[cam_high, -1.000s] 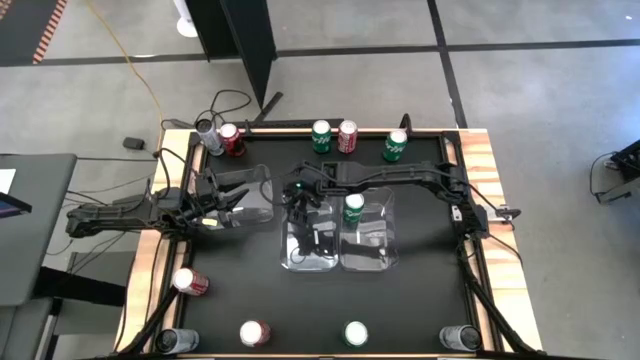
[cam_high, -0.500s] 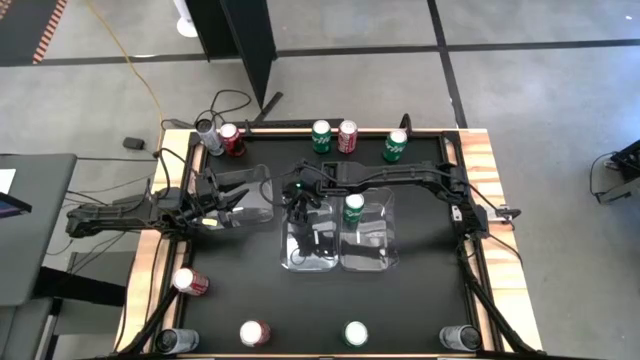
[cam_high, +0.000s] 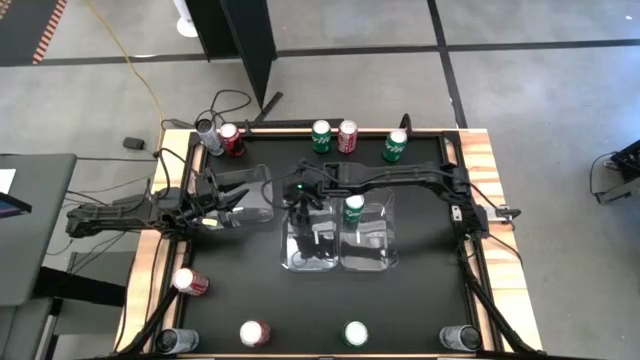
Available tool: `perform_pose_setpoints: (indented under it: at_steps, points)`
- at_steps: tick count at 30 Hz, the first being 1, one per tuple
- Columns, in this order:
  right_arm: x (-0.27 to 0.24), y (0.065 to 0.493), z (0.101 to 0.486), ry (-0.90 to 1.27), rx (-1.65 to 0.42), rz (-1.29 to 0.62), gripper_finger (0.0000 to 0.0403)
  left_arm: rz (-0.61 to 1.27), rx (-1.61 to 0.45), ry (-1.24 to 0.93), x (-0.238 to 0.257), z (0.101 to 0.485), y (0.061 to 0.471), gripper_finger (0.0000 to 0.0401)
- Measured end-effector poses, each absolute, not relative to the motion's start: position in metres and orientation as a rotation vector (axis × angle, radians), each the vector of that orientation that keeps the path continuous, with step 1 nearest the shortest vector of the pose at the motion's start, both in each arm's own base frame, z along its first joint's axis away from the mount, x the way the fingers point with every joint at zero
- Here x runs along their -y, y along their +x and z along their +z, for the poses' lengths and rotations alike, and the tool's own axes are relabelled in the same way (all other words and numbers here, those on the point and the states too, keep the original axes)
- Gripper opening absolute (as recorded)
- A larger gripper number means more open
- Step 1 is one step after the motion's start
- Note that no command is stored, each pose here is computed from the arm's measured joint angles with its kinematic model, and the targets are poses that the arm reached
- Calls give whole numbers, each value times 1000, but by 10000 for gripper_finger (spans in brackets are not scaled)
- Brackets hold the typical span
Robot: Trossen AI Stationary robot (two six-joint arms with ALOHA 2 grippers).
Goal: Sort soda cans
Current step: Put the top right green soda can into the right transparent bin
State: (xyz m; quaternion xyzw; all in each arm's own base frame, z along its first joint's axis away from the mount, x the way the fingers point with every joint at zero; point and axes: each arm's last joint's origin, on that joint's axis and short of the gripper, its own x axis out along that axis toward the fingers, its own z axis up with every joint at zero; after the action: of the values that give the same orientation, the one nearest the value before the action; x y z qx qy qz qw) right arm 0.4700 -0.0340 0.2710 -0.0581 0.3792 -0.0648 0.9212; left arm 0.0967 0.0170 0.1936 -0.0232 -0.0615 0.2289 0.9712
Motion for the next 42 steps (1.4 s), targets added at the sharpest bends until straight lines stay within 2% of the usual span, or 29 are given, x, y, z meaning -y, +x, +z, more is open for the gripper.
perform_pose_setpoints:
  at_steps: [9, 18, 25, 32, 42]
  points:
    - [26, 462, 290, -175, -746, -100, 347, 463, 124, -47, -17, 194, 97, 132]
    - [4, 449, 327, -286, -636, -38, 347, 462, 126, -59, -17, 194, 97, 132]
    - [-10, 419, 372, -364, -556, -61, 342, 454, 122, -103, -17, 192, 97, 132]
    - [4, 378, 401, -339, -614, -163, 317, 454, 113, -112, -17, 191, 97, 132]
    - [47, 334, 370, -161, -669, -333, 310, 457, 101, -75, -17, 191, 97, 132]
